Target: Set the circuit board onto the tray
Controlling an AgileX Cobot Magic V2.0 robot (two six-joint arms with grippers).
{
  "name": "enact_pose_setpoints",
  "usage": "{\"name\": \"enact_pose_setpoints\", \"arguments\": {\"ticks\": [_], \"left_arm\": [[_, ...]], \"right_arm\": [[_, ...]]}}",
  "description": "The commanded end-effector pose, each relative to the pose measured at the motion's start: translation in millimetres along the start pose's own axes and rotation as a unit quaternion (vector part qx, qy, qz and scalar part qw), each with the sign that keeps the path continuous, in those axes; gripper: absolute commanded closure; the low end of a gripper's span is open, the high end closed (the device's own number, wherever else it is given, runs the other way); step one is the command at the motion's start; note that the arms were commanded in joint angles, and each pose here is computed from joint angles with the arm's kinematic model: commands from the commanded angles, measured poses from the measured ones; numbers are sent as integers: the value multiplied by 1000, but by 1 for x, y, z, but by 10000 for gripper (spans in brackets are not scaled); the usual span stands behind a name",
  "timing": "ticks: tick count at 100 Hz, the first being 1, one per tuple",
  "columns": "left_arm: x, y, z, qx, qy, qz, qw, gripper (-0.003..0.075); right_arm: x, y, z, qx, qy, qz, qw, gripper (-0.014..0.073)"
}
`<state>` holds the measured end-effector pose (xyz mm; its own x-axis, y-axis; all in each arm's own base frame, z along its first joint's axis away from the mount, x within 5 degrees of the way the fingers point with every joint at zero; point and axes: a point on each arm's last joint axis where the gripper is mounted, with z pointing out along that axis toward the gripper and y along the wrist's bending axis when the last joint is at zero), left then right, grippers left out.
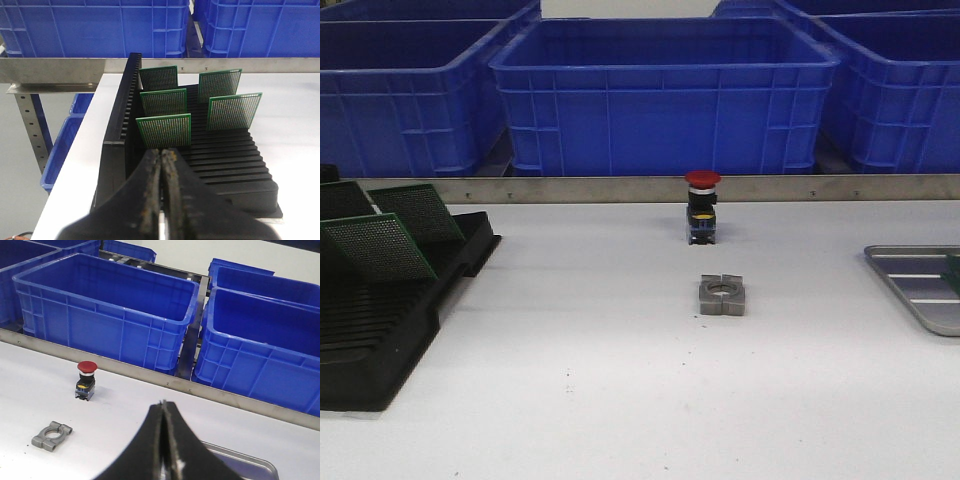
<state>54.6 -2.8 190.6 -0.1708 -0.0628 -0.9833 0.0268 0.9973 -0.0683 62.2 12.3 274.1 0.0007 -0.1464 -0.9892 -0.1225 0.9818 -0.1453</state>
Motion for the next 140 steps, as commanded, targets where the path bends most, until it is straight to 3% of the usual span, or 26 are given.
{"name": "enact_pose_setpoints", "arguments": {"ticks": [1,84,104,123,140], "left_arm": [[1,1,1,-1,-36,-6,999,737],[1,1,1,-1,-36,-6,999,737],[1,1,1,-1,-36,-6,999,737],[1,1,1,-1,-36,-6,999,737],[1,1,1,-1,-36,-6,999,737]], "right_arm": [[-12,-5,-1,21,-28,3,999,655],[-7,-8,1,45,-37,4,998,655],[29,-13,3,97,-25,6,995,655],[70,-7,-3,107,-43,62,991,655],[70,-6,-8,108,-46,45,992,655]]}}
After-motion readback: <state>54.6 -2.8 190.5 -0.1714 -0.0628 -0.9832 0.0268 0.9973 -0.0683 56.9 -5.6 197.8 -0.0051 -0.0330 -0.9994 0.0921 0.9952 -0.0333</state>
